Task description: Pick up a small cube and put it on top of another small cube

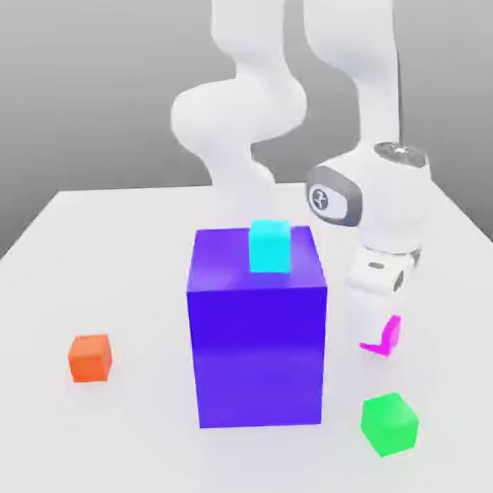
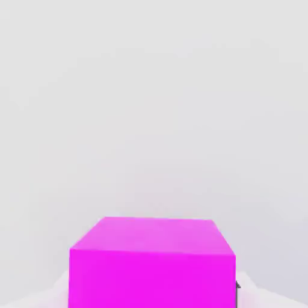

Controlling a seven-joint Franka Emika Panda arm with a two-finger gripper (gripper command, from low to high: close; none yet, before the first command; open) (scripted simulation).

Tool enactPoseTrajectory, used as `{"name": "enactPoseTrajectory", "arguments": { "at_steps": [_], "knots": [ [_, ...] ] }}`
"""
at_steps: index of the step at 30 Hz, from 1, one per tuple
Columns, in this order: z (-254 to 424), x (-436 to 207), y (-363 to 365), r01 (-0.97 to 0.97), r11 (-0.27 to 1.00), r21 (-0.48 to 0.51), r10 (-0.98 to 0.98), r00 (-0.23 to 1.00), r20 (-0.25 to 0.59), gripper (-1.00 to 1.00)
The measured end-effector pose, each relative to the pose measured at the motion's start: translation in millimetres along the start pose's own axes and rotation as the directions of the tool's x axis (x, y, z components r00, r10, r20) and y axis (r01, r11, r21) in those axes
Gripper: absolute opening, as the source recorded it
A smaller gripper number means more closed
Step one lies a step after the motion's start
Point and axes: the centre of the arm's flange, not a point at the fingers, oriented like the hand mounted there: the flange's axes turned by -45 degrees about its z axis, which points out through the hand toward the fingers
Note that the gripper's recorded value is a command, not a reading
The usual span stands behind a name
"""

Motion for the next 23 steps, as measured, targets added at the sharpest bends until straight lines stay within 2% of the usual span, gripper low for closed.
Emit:
{"name": "enactPoseTrajectory", "arguments": {
  "at_steps": [5, 14, 19, 20, 23],
  "knots": [
    [-30, 10, 19, -0.042, 0.999, -0.007, 0.042, 0.999, 0.003, -1.0],
    [-73, 62, 149, -0.249, 0.968, -0.008, 0.249, 0.968, 0.002, -1.0],
    [-30, 69, 161, -0.259, 0.966, -0.008, 0.259, 0.966, 0.001, -1.0],
    [-19, 68, 161, -0.259, 0.966, -0.008, 0.259, 0.966, 0.001, 1.0],
    [-19, 68, 161, -0.259, 0.966, -0.008, 0.259, 0.966, 0.001, 1.0]
  ]
}}
